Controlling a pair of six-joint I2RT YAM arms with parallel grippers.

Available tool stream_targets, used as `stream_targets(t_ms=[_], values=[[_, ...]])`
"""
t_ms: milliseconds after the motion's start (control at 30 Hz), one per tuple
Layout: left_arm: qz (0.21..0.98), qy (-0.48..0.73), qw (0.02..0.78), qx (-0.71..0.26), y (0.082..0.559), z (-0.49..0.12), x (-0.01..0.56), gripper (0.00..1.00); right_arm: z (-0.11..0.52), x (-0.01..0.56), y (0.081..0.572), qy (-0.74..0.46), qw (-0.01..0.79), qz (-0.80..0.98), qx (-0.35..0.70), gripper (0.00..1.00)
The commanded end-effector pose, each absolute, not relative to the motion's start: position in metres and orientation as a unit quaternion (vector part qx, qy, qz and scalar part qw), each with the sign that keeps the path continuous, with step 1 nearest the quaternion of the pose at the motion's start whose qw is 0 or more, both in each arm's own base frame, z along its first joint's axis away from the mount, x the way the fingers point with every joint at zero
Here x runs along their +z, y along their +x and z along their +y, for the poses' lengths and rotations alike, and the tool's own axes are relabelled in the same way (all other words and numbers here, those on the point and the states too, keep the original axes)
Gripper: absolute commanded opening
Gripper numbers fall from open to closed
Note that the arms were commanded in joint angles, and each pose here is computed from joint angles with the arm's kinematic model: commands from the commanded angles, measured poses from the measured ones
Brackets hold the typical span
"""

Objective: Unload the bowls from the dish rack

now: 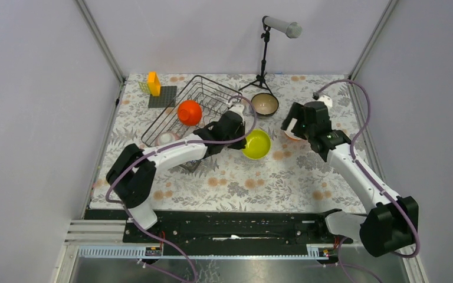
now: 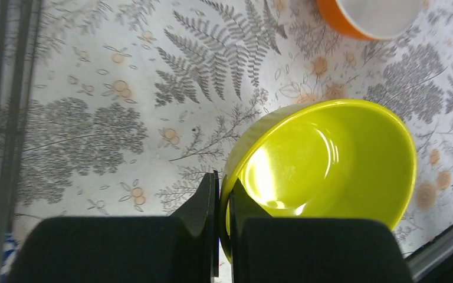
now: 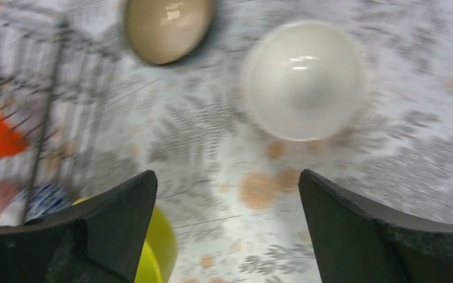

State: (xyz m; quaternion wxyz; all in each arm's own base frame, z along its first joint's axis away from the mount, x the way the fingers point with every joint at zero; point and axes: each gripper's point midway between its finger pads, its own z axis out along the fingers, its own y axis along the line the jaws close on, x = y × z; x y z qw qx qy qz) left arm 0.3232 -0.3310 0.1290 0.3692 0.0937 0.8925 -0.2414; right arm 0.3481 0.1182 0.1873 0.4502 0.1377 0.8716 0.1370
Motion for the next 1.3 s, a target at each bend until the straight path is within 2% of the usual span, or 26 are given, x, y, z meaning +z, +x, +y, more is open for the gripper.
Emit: stream_targets(t_ms=[0, 267, 500, 633, 700, 800, 1000, 1267], values=[[0.884, 0.106, 0.395, -0.225, 0.333, -0.358, 0.136, 0.00, 0.038, 0.157, 0.338, 0.262, 0.421, 0.868, 0.034, 0.91], [0.901, 0.125, 0.377, -0.175, 0.354, -0.390, 0.097, 0.00, 0.014, 0.127, 0.351, 0.330, 0.376, 0.865, 0.027, 0.56], [0.910, 0.142, 0.366, -0.132, 0.374, -0.400, 0.075, 0.04, 0.006, 0.106, 0.370, 0.359, 0.356, 0.863, 0.002, 0.53], [0.915, 0.146, 0.356, -0.125, 0.381, -0.404, 0.066, 0.11, 0.005, 0.095, 0.379, 0.366, 0.347, 0.864, 0.007, 0.50], [0.915, 0.145, 0.353, -0.130, 0.384, -0.405, 0.065, 0.19, 0.005, 0.092, 0.384, 0.369, 0.346, 0.863, 0.009, 0.49], [0.915, 0.141, 0.351, -0.138, 0.387, -0.403, 0.069, 0.39, 0.006, 0.082, 0.387, 0.368, 0.334, 0.868, 0.005, 0.46], [0.905, 0.140, 0.367, -0.160, 0.383, -0.398, 0.091, 0.52, 0.015, 0.072, 0.399, 0.358, 0.320, 0.877, 0.024, 0.39], [0.893, 0.131, 0.376, -0.208, 0.347, -0.375, 0.129, 0.56, 0.015, 0.065, 0.400, 0.359, 0.312, 0.880, 0.020, 0.39]])
